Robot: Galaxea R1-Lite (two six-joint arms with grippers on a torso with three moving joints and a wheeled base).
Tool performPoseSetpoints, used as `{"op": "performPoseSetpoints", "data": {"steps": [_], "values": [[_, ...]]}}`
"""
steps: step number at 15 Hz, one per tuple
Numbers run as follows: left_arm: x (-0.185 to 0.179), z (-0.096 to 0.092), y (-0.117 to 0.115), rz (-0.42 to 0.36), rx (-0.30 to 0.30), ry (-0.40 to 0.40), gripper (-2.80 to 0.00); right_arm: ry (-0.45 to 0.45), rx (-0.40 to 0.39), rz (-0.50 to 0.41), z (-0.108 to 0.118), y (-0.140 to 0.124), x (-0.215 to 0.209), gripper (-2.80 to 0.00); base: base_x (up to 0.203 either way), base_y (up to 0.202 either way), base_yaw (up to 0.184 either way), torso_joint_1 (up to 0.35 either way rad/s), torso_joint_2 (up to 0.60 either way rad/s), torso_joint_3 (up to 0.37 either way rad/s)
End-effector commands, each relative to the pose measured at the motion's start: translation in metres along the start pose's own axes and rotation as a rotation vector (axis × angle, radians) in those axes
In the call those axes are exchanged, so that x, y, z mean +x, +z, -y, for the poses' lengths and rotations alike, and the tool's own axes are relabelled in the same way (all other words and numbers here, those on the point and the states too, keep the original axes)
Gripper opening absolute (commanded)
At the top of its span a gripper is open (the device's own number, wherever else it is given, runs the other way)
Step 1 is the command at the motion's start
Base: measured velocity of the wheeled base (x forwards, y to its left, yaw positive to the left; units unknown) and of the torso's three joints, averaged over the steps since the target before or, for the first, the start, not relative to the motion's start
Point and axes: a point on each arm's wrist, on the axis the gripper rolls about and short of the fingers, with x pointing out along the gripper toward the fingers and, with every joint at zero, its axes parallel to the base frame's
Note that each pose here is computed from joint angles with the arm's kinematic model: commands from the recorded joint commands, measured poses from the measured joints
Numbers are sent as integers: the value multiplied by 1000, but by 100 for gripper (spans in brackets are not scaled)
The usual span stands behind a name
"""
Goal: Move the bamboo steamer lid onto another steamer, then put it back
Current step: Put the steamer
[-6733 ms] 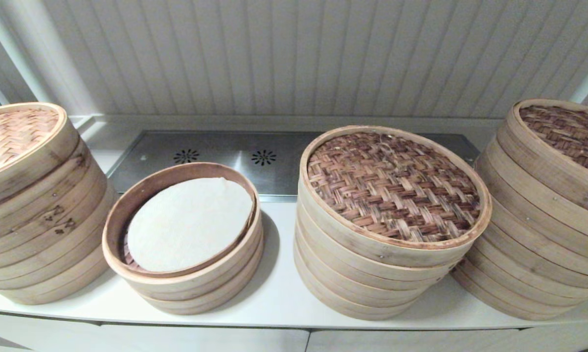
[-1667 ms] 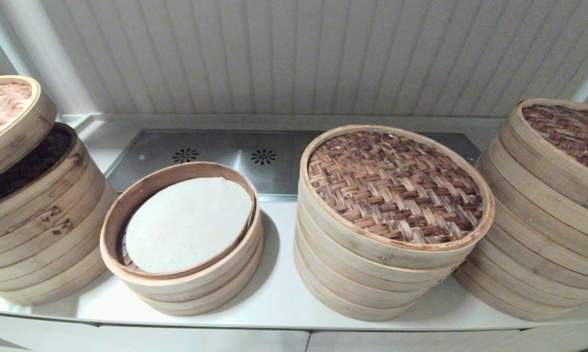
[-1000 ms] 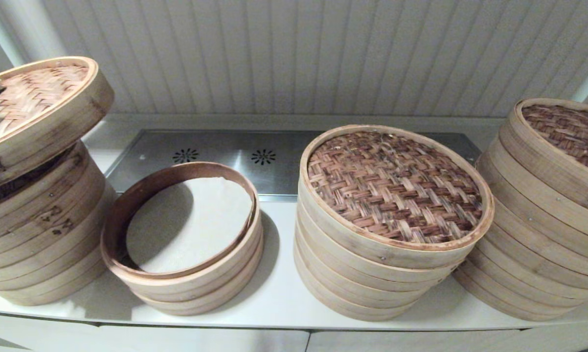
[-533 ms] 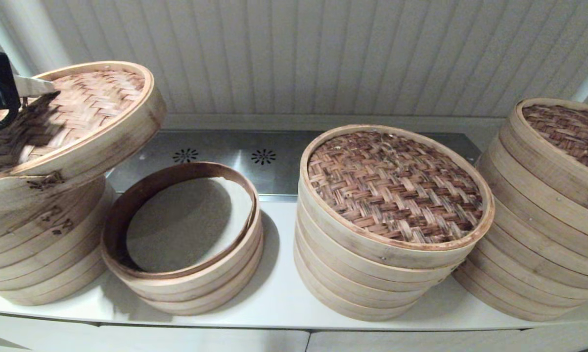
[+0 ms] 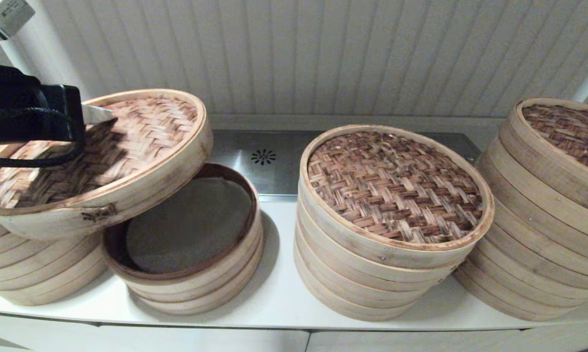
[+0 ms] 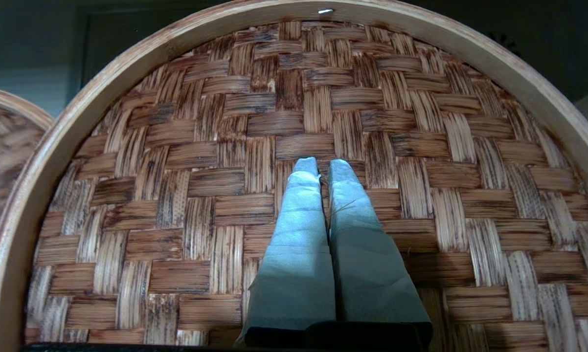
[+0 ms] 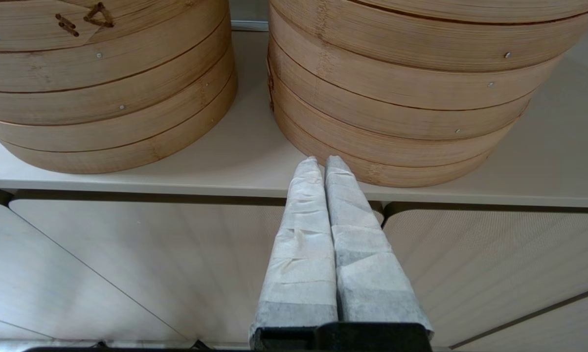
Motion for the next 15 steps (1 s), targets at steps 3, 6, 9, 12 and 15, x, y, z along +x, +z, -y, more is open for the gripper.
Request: {"op": "performPoseSetpoints", "data": {"steps": [3,6,9,12,15], "values": [[7,16,-16,-41,24,-26,-280,1,0,-2,0,0,0,-280,0,0,0,0,0,0],[16,34,-33,-63,56,-27,-280,1,0,-2,0,0,0,-280,0,0,0,0,0,0],[26,39,-47,-73,63,-26,-280,1,2,-3,0,0,0,-280,0,0,0,0,0,0],[33,42,-57,-93,69,-38,-280,1,2,-2,0,0,0,-280,0,0,0,0,0,0],[38,51,-63,-105,81,-64,-280,1,2,-2,0,0,0,-280,0,0,0,0,0,0]]}}
